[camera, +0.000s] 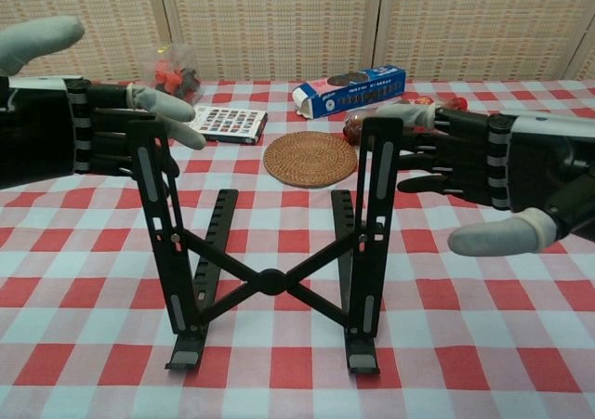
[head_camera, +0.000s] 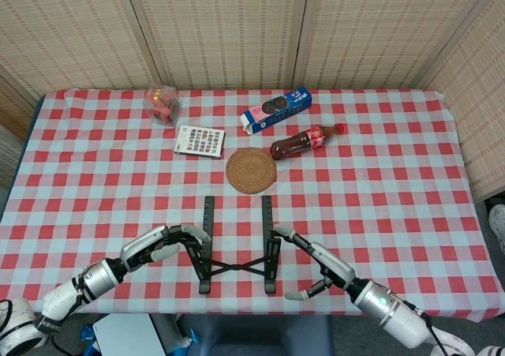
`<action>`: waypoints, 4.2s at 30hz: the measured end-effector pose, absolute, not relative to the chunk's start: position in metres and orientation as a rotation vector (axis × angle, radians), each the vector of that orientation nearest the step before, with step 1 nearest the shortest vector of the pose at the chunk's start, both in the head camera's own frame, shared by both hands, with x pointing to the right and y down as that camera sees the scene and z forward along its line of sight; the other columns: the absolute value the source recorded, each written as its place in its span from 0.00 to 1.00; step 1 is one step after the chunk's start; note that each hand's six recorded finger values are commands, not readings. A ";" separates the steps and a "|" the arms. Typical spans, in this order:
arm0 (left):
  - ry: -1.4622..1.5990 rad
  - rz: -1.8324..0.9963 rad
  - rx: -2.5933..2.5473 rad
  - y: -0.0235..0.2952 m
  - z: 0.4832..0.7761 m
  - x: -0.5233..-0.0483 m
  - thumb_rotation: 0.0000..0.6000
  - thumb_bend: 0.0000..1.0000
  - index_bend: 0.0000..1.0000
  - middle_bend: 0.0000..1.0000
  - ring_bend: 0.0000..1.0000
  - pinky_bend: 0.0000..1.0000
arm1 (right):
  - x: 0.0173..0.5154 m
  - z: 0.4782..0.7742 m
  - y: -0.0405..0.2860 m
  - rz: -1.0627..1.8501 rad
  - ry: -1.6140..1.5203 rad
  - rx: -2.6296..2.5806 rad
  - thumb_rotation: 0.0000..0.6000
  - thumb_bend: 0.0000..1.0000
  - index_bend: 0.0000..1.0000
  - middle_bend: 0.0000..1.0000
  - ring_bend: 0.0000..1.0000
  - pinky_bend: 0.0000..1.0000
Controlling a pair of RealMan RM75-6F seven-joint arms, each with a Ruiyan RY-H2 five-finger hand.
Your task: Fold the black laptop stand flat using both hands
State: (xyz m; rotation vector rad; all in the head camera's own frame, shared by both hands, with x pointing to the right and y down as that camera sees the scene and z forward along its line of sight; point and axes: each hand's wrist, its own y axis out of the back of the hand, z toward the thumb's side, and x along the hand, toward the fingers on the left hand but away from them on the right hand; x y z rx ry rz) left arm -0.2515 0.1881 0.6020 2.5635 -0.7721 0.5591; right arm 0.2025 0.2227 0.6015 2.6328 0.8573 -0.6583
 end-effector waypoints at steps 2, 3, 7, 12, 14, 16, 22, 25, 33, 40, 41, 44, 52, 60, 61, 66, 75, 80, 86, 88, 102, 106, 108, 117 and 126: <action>-0.749 0.559 2.576 0.193 0.598 -0.253 0.30 0.17 0.26 0.26 0.30 0.30 | 0.204 0.600 0.224 -0.664 0.855 2.636 1.00 0.00 0.00 0.07 0.00 0.00; -0.740 0.559 2.582 0.195 0.596 -0.253 0.30 0.17 0.26 0.26 0.30 0.31 | 0.204 0.600 0.224 -0.667 0.853 2.639 1.00 0.00 0.00 0.07 0.00 0.00; -0.712 0.557 2.601 0.201 0.589 -0.254 0.30 0.17 0.26 0.26 0.30 0.31 | 0.204 0.601 0.225 -0.678 0.847 2.642 1.00 0.00 0.00 0.07 0.00 0.00; -0.694 0.564 2.616 0.206 0.585 -0.254 0.29 0.17 0.26 0.26 0.30 0.31 | 0.197 0.606 0.227 -0.672 0.821 2.639 1.00 0.00 0.00 0.07 0.00 0.00; -0.684 0.570 2.623 0.207 0.584 -0.253 0.29 0.17 0.26 0.26 0.30 0.31 | 0.193 0.609 0.230 -0.667 0.807 2.634 1.00 0.00 0.00 0.07 0.00 0.00; -0.675 0.577 2.627 0.209 0.584 -0.253 0.30 0.17 0.26 0.26 0.30 0.31 | 0.189 0.613 0.233 -0.662 0.789 2.628 1.00 0.00 0.00 0.07 0.00 0.00; -0.678 0.588 2.627 0.208 0.584 -0.254 0.30 0.17 0.26 0.26 0.30 0.31 | 0.182 0.624 0.244 -0.674 0.738 2.616 1.00 0.00 0.00 0.07 0.00 0.00; -0.678 0.591 2.626 0.208 0.584 -0.254 0.30 0.17 0.26 0.26 0.30 0.31 | 0.181 0.629 0.249 -0.687 0.721 2.603 1.00 0.00 0.00 0.07 0.00 0.00; -0.680 0.596 2.623 0.207 0.584 -0.254 0.30 0.17 0.26 0.26 0.30 0.31 | 0.177 0.638 0.262 -0.684 0.688 2.563 1.00 0.00 0.00 0.07 0.00 0.00; -0.676 0.602 2.626 0.206 0.584 -0.252 0.30 0.17 0.26 0.26 0.30 0.31 | 0.176 0.642 0.274 -0.687 0.673 2.522 1.00 0.00 0.00 0.07 0.00 0.00; -0.676 0.603 2.626 0.206 0.585 -0.252 0.29 0.17 0.26 0.26 0.30 0.31 | 0.176 0.643 0.275 -0.687 0.670 2.517 1.00 0.00 0.00 0.07 0.00 0.00; -0.675 0.605 2.625 0.206 0.585 -0.252 0.30 0.17 0.26 0.26 0.30 0.31 | 0.177 0.643 0.280 -0.687 0.658 2.503 1.00 0.00 0.00 0.07 0.00 0.00; -0.666 0.612 2.629 0.207 0.586 -0.250 0.30 0.17 0.26 0.26 0.30 0.31 | 0.178 0.644 0.285 -0.691 0.645 2.497 1.00 0.00 0.00 0.07 0.00 0.00; -0.656 0.633 2.646 0.208 0.586 -0.251 0.40 0.17 0.26 0.26 0.30 0.31 | 0.177 0.643 0.284 -0.685 0.647 2.505 1.00 0.00 0.00 0.07 0.00 0.00; -0.661 0.639 2.652 0.207 0.587 -0.252 0.44 0.17 0.26 0.26 0.30 0.31 | 0.178 0.642 0.282 -0.682 0.651 2.510 1.00 0.00 0.00 0.07 0.00 0.00; -0.690 0.686 2.711 0.203 0.589 -0.257 0.60 0.17 0.25 0.26 0.30 0.31 | 0.179 0.634 0.275 -0.657 0.681 2.525 1.00 0.00 0.00 0.07 0.00 0.00; -0.711 0.807 2.876 0.200 0.599 -0.264 0.95 0.17 0.22 0.26 0.27 0.31 | 0.188 0.615 0.250 -0.638 0.761 2.610 1.00 0.00 0.00 0.07 0.00 0.00; -0.701 0.904 2.976 0.202 0.607 -0.263 1.00 0.17 0.23 0.26 0.27 0.31 | 0.195 0.602 0.228 -0.644 0.823 2.658 1.00 0.00 0.00 0.07 0.00 0.00; -0.702 1.045 3.084 0.206 0.621 -0.257 1.00 0.17 0.28 0.26 0.27 0.31 | 0.200 0.594 0.212 -0.655 0.876 2.680 1.00 0.00 0.00 0.07 0.00 0.00; -0.700 1.088 3.109 0.208 0.625 -0.254 1.00 0.17 0.30 0.26 0.27 0.31 | 0.202 0.593 0.209 -0.666 0.883 2.681 1.00 0.00 0.00 0.07 0.00 0.00; -0.719 1.248 3.150 0.223 0.653 -0.228 1.00 0.17 0.40 0.26 0.27 0.31 | 0.211 0.601 0.211 -0.714 0.890 2.650 1.00 0.00 0.00 0.07 0.00 0.00; -0.719 1.272 3.154 0.228 0.657 -0.223 1.00 0.17 0.41 0.26 0.27 0.31 | 0.212 0.602 0.211 -0.715 0.892 2.646 1.00 0.00 0.00 0.07 0.00 0.00; -0.717 1.279 3.149 0.230 0.658 -0.221 1.00 0.17 0.42 0.26 0.27 0.31 | 0.212 0.602 0.211 -0.715 0.892 2.644 1.00 0.00 0.00 0.07 0.00 0.00; -0.730 1.346 3.103 0.236 0.663 -0.224 0.98 0.17 0.46 0.26 0.27 0.31 | 0.215 0.604 0.213 -0.710 0.899 2.633 1.00 0.00 0.00 0.07 0.00 0.00; -0.762 1.364 3.042 0.240 0.663 -0.228 0.86 0.23 0.50 0.26 0.28 0.31 | 0.216 0.604 0.213 -0.702 0.906 2.630 1.00 0.00 0.00 0.07 0.00 0.00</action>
